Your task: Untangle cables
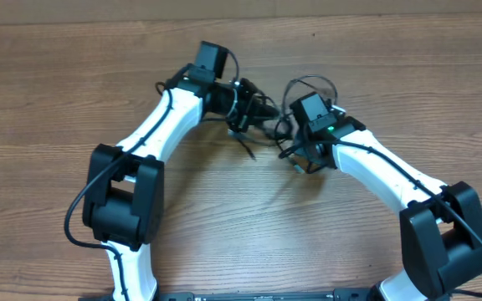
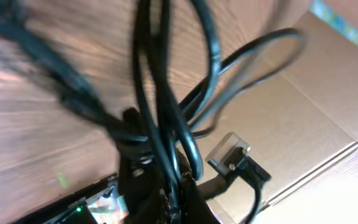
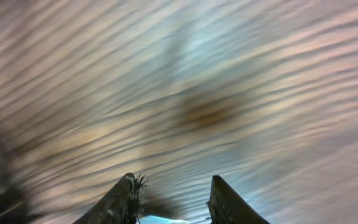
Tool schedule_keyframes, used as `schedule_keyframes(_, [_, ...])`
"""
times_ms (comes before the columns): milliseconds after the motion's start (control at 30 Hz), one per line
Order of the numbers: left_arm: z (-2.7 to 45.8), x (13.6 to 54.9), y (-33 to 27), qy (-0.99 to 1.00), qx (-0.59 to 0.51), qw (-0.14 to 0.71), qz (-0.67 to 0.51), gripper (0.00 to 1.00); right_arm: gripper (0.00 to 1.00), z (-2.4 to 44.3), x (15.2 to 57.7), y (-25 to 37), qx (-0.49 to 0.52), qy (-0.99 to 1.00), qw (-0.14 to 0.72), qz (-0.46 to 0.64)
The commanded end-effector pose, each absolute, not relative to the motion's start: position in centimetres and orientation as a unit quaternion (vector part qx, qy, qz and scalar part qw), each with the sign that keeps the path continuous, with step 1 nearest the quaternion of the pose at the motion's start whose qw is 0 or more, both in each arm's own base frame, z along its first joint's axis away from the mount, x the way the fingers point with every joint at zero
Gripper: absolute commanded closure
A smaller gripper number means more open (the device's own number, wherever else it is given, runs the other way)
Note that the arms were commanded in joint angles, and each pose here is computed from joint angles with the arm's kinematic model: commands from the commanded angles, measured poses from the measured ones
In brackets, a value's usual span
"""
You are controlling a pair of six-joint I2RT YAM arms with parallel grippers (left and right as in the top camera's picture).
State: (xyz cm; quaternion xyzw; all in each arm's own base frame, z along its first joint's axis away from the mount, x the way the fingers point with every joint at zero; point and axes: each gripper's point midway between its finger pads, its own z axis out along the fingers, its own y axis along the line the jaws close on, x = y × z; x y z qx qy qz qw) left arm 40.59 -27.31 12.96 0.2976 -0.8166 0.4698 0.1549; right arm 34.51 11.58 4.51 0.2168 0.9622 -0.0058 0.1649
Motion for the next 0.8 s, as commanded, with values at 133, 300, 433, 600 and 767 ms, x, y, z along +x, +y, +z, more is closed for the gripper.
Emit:
schedule_keyframes(133, [15.3,41.4,-24.1,-0.820,0.224,0.115,0.514,0.96,0.55,4.3,34.8,7.7,0.258,0.951,0.164,-0.043])
schedule_keyframes(300, [15.4,41.0,-23.7,-0.831,0.154,0.082,0.528,0.96,0.47,3.8,33.8,10.8,0.208,0.971,0.100,0.053])
schedule_keyframes(433, [15.9,40.4,-24.3,-0.834,0.065,0.045,0.546,0.89,0.47,4.1,32.9,13.9,0.158,0.977,0.060,0.133])
schedule_keyframes(600, [17.3,39.4,-25.1,-0.811,-0.044,0.004,0.584,0.82,0.44,5.1,32.4,16.9,0.121,0.968,0.034,0.218])
schedule_keyframes(767, [16.9,39.2,-25.0,-0.816,-0.054,-0.002,0.575,0.77,0.33,6.3,33.2,18.9,0.092,0.955,0.046,0.278])
